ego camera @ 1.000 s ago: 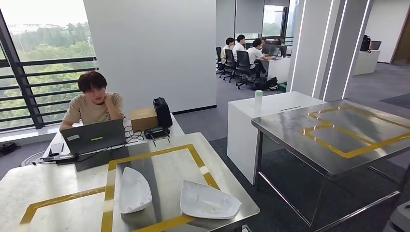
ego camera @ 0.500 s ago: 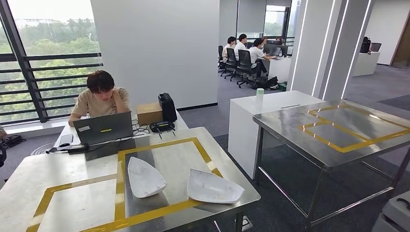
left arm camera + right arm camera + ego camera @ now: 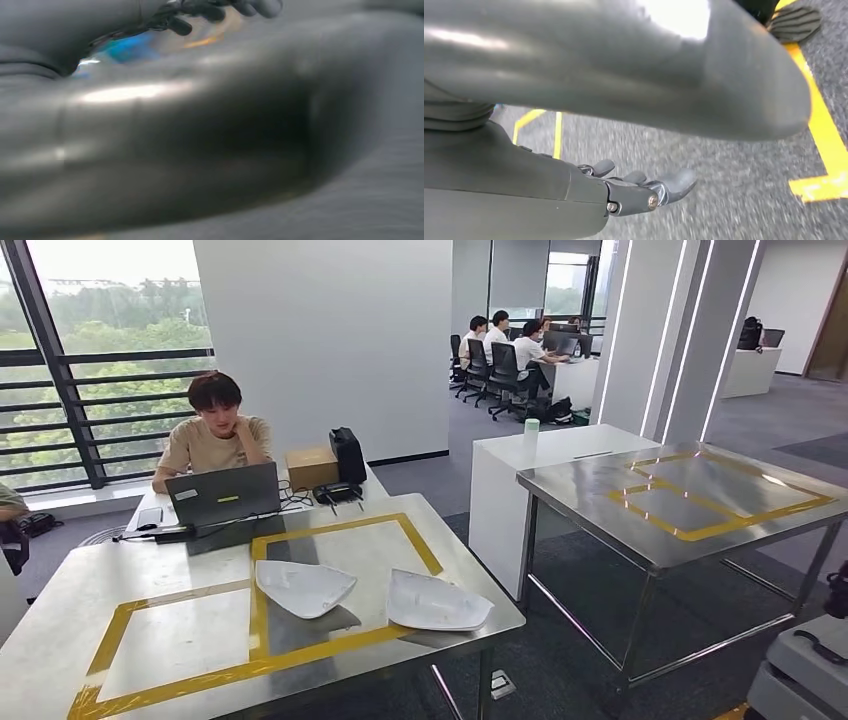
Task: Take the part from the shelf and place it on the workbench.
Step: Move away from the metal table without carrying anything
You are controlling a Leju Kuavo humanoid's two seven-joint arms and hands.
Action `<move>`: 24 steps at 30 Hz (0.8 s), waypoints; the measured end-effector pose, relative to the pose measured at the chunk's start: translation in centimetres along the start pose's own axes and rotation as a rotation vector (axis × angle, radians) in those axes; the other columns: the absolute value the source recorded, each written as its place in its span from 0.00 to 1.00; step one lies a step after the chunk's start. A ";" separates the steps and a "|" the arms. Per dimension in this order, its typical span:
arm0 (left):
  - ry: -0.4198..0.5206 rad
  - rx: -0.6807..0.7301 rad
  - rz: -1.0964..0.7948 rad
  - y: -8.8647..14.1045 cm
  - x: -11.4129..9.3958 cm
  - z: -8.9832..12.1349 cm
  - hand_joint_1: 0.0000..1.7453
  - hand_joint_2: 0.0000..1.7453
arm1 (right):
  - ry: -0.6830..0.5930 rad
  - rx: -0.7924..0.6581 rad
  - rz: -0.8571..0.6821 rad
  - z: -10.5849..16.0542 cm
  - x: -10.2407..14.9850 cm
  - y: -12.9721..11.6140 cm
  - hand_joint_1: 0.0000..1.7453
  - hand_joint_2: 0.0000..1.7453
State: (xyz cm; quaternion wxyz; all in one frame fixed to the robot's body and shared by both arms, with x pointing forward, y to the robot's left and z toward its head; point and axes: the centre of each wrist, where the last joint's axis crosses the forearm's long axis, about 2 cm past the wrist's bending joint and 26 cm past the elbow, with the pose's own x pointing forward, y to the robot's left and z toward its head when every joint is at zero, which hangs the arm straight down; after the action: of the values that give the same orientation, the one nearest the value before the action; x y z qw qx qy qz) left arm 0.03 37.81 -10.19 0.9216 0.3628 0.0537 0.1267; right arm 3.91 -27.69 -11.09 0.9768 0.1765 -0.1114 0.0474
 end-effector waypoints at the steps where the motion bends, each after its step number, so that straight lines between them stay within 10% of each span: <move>1: 0.122 -0.052 -0.002 -1.8 -0.5 1.2 0.00 0.00 | -0.005 -0.001 0.013 0.0 0.1 -0.1 0.00 0.00; 5: 0.333 -0.217 -0.019 -7.7 -1.6 6.0 0.00 0.00 | -0.009 -0.004 0.043 0.2 0.1 -0.5 0.00 0.00; 11: 0.338 -0.344 -0.073 -11.3 -2.0 9.8 0.00 0.00 | 0.018 -0.011 0.064 0.3 0.0 -1.0 0.00 0.00; 24: -0.285 -0.437 -0.108 -8.5 -0.4 6.6 0.00 0.00 | -0.025 -0.016 -0.013 0.4 -0.5 -0.9 0.00 0.00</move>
State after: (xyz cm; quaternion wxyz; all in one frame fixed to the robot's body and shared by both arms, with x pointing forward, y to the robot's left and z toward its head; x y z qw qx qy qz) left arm 2.59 27.35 -11.15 0.9817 0.1662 -0.0862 0.0337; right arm 3.50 -28.66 -11.15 0.9770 0.1698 -0.1229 0.0379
